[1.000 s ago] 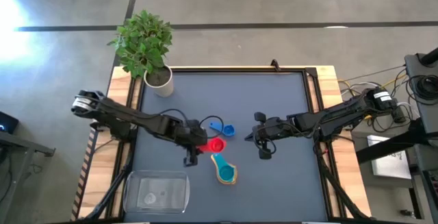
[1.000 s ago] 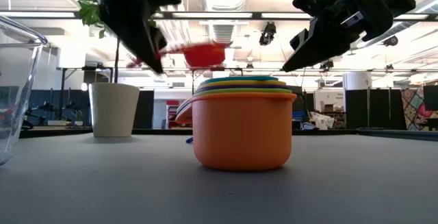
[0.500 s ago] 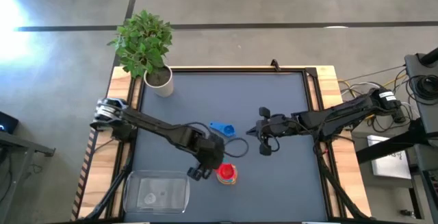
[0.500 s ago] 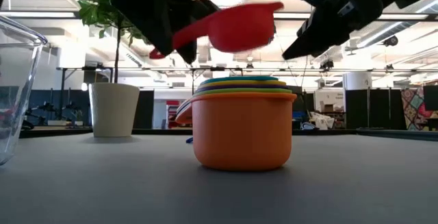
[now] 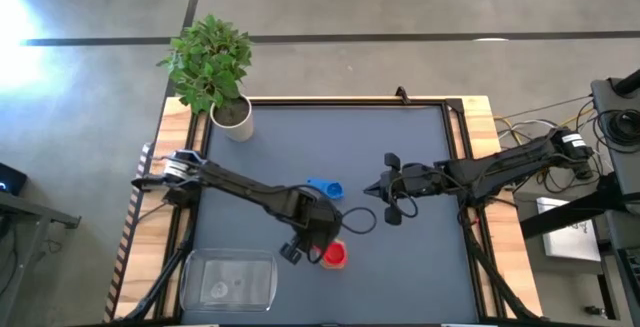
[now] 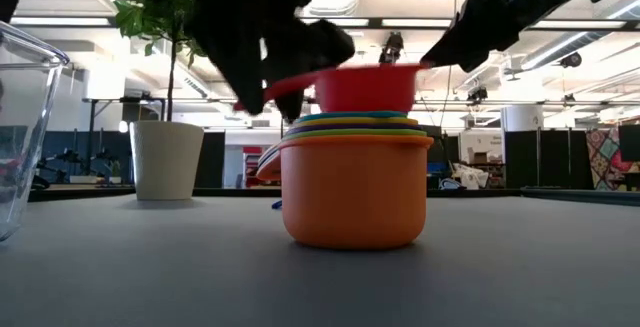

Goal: Nest measuring cups in basket
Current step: Stack the red measuring cup into the light blue measuring cup

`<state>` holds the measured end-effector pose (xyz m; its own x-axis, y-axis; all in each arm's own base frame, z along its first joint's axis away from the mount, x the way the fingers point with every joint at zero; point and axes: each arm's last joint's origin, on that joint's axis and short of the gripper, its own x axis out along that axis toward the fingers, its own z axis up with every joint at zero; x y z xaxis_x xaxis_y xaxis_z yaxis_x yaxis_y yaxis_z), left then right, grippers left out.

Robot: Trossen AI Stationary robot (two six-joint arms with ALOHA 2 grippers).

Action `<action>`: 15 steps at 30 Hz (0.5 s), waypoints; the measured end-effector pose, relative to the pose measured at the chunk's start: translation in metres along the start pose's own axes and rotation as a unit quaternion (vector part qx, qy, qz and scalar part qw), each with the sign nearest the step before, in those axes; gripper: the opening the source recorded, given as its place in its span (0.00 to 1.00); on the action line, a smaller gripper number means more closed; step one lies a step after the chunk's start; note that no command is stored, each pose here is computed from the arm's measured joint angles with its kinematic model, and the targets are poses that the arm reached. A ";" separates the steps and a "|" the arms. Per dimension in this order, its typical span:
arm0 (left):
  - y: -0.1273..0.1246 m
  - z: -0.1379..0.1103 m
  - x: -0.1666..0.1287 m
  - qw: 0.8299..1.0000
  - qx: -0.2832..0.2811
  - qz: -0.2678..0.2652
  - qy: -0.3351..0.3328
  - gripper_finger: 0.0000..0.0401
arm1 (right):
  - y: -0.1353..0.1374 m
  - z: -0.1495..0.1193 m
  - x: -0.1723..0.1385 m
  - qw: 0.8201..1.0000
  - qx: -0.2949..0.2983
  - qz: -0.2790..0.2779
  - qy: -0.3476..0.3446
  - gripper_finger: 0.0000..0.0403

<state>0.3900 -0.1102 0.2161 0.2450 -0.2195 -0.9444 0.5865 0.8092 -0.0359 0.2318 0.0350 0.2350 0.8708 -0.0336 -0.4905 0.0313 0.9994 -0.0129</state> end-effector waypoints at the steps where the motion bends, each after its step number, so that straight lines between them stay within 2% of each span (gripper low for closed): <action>1: 0.001 -0.002 0.002 1.000 0.001 -0.001 0.006 0.33 | 0.000 0.000 0.000 1.000 0.000 0.000 0.001 0.02; 6: 0.005 -0.008 0.004 1.000 0.011 0.000 0.026 0.29 | 0.000 -0.006 0.002 1.000 0.007 0.002 0.012 0.02; 9: 0.008 -0.009 0.003 0.999 0.011 0.022 0.033 0.29 | 0.000 -0.009 0.003 1.000 0.007 0.002 0.015 0.02; 11: 0.010 -0.010 0.003 0.998 0.012 0.047 0.044 0.34 | 0.000 -0.010 0.003 1.000 0.008 0.002 0.016 0.02; 15: 0.011 -0.013 0.002 0.995 0.019 0.071 0.063 0.50 | 0.000 -0.009 0.003 1.000 0.008 0.002 0.015 0.02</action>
<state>0.3874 -0.0945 0.2100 0.2302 -0.0330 -0.9726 0.5824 0.8053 0.1106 0.2297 0.0348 0.2254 0.8553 -0.0294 -0.5173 0.0365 0.9993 0.0036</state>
